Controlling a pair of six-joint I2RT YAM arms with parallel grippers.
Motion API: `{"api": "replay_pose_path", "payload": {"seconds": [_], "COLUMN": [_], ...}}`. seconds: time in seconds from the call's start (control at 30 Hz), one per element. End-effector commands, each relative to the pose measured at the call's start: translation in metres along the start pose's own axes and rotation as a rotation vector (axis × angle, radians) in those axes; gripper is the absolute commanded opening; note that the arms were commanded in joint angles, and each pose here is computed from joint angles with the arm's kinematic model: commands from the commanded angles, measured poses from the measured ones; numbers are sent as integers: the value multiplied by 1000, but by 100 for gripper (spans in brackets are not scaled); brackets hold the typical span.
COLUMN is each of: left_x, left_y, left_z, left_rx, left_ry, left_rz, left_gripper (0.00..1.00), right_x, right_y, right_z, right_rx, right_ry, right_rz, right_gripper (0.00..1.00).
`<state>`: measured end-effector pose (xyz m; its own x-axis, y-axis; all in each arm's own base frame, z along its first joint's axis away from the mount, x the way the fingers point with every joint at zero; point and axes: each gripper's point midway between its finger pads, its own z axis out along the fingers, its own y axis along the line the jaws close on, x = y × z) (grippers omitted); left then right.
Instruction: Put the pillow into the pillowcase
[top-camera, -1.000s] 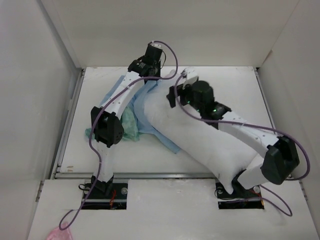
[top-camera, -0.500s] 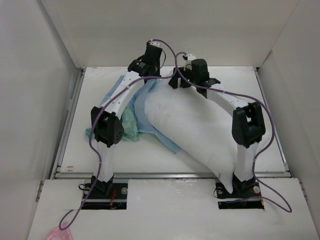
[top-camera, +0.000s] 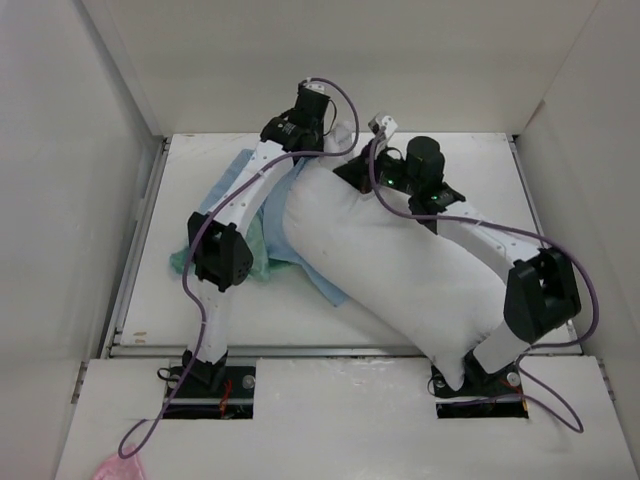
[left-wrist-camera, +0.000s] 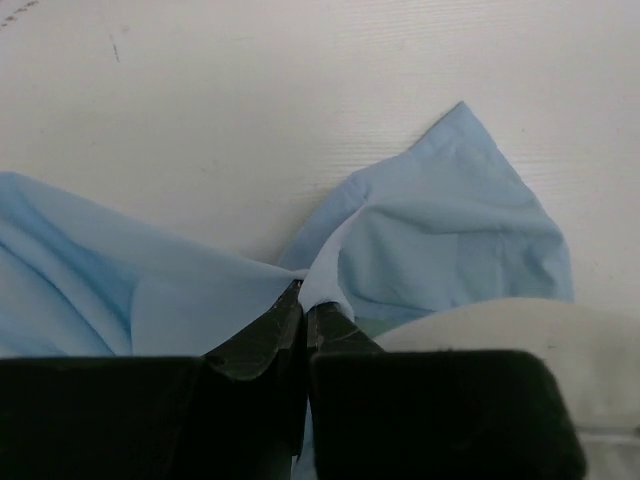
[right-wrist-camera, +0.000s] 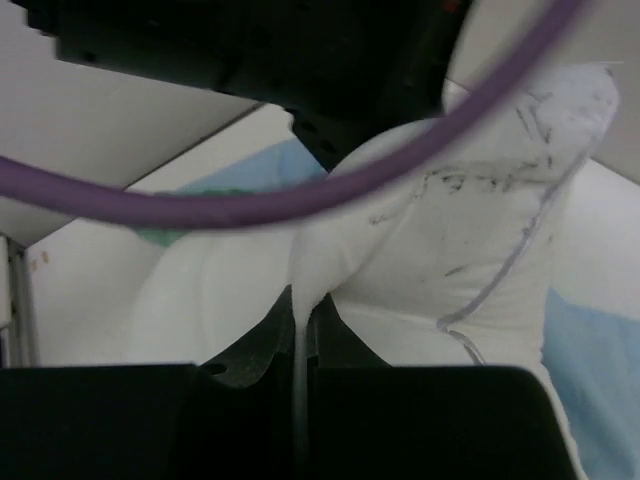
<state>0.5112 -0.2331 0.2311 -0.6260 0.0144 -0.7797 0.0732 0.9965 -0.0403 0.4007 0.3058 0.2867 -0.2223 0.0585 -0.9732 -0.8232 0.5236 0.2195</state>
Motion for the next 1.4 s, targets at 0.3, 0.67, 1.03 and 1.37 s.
{"api": "replay_pose_path", "payload": {"seconds": [0.3, 0.67, 1.03, 1.37], "left_x": [-74, -83, -118, -61], "left_y": [-105, -127, -93, -109], "left_z": [-122, -205, -236, -184], "left_rx": [303, 381, 250, 270], "left_ry": [-299, -430, -572, -387], "left_rz": [13, 61, -19, 55], "left_gripper": [0, 0, 0, 0], "right_x": [84, 109, 154, 89], "right_y": [65, 1, 9, -41], "right_z": [72, 93, 80, 89], "right_rx": [-437, -292, -186, 57], "right_ry": [57, 27, 177, -13], "right_rz": [39, 220, 219, 264], "right_gripper": [0, 0, 0, 0]}}
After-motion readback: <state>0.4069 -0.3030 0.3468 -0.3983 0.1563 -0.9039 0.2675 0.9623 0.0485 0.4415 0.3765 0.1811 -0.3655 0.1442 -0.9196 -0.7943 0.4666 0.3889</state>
